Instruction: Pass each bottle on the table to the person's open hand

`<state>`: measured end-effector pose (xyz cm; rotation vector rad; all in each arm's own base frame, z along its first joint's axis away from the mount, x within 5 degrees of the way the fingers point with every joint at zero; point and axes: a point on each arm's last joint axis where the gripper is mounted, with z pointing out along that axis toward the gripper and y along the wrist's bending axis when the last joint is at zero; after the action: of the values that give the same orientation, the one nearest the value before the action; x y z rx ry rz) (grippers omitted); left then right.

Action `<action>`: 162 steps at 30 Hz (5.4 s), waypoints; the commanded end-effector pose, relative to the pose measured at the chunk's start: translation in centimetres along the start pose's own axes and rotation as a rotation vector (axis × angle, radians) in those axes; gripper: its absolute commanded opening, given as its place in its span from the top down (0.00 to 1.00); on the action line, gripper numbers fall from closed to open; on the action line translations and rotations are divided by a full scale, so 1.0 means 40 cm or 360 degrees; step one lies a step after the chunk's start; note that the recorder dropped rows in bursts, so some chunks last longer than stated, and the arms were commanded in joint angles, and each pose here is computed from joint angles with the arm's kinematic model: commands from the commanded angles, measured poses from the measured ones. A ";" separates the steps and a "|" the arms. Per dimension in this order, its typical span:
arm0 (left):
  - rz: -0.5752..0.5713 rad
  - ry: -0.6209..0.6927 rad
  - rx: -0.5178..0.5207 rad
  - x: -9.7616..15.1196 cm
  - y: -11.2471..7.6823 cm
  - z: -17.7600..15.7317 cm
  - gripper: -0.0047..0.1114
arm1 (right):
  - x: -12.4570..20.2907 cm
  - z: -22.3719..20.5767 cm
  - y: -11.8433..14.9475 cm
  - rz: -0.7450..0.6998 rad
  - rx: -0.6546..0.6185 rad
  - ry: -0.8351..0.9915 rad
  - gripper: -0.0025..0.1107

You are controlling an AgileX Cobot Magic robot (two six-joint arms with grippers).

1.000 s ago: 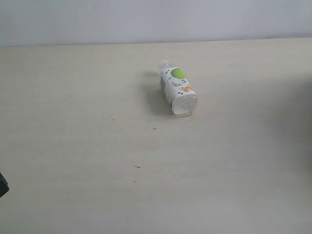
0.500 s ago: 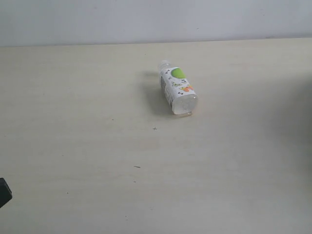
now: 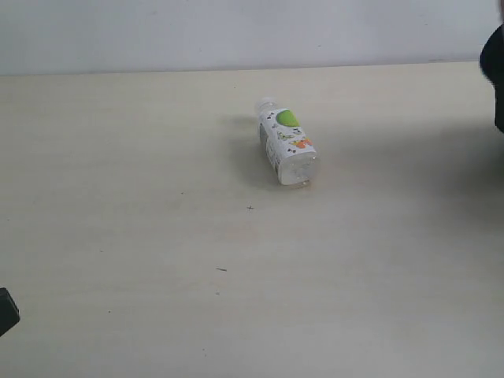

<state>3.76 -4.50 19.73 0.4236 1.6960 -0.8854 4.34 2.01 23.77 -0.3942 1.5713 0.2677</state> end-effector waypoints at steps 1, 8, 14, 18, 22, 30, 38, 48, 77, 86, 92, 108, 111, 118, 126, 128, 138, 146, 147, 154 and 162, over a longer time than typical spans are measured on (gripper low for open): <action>0.0001 -0.0018 -0.0004 -0.002 0.000 -0.002 0.96 | 0.001 -0.001 0.001 0.0002 -0.0005 -0.0011 0.98; 0.0001 -0.0018 -0.0004 -0.002 0.000 -0.002 0.96 | 0.001 -0.001 0.001 0.0002 -0.0005 -0.0011 0.98; 0.0001 -0.0018 -0.0004 -0.002 0.000 -0.002 0.96 | 0.001 -0.001 0.001 0.0002 -0.0005 -0.0011 0.98; 0.0000 -0.0014 -0.0004 -0.001 0.000 -0.002 0.96 | 0.001 -0.001 0.001 0.0002 -0.0005 -0.0011 0.98; 0.0000 0.0014 -0.0003 0.003 0.000 -0.002 0.96 | -0.009 -0.001 -0.001 -0.0001 0.0006 -0.0083 0.98; 0.0000 0.0019 -0.0002 0.003 0.000 -0.002 0.96 | -0.116 -0.037 -0.033 0.0627 0.0060 -0.0914 0.98; 0.0000 0.0019 -0.0002 0.003 0.000 -0.002 0.96 | -0.260 0.096 -0.032 0.0412 0.0063 -0.0363 0.98; 0.0000 0.0019 -0.0002 0.003 0.000 -0.002 0.96 | -0.313 0.405 -0.015 -0.0147 -0.0140 0.0388 0.98; 0.0000 0.0019 -0.0002 0.003 0.000 -0.002 0.96 | -0.098 0.968 -0.011 -0.0062 -0.0279 0.1934 0.98; 0.0000 0.0019 -0.0002 0.003 0.000 -0.002 0.96 | -0.059 0.997 -0.012 -0.0092 -0.0264 0.1899 0.97; 0.0000 0.0019 -0.0002 0.003 0.000 -0.002 0.96 | -0.045 1.011 -0.012 -0.0104 -0.0260 0.1894 0.72; 0.0000 0.0019 -0.0002 0.003 0.000 -0.002 0.96 | 0.020 1.068 -0.002 -0.0094 -0.0286 0.1746 0.40; 0.0000 0.0019 -0.0002 0.003 0.000 -0.002 0.96 | 0.041 1.074 0.000 -0.0084 -0.0289 0.1768 0.34; 0.0000 0.0019 -0.0002 0.003 0.000 -0.002 0.96 | 0.061 1.083 0.002 -0.0093 -0.0299 0.1763 0.29; 0.0000 0.0019 -0.0002 0.003 0.000 -0.002 0.96 | 0.060 1.088 0.024 -0.0025 -0.0441 0.1707 0.17; 0.0000 0.0019 -0.0002 0.003 0.000 -0.002 0.96 | 0.061 1.090 0.023 -0.0028 -0.0439 0.1696 0.13; 0.0000 0.0019 -0.0002 0.003 0.000 -0.002 0.96 | 0.153 1.115 0.027 -0.0022 -0.0420 0.1748 0.12; 0.0000 0.0019 -0.0002 0.003 0.000 -0.002 0.96 | 0.192 1.125 0.029 -0.0019 -0.0411 0.1757 0.13; 0.0000 0.0019 -0.0002 0.003 0.000 -0.002 0.96 | 0.197 1.125 0.029 -0.0022 -0.0414 0.1763 0.14; 0.0000 0.0019 -0.0002 0.003 0.000 -0.002 0.96 | 0.208 1.125 0.030 -0.0019 -0.0417 0.1782 0.57; 0.0000 0.0019 -0.0002 0.003 0.000 -0.002 0.96 | -0.001 1.111 0.033 0.0180 -0.0406 0.1398 0.98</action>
<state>3.69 -4.53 19.52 0.4377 1.7183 -0.8833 44.64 21.24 18.64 -0.7062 2.5156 0.3871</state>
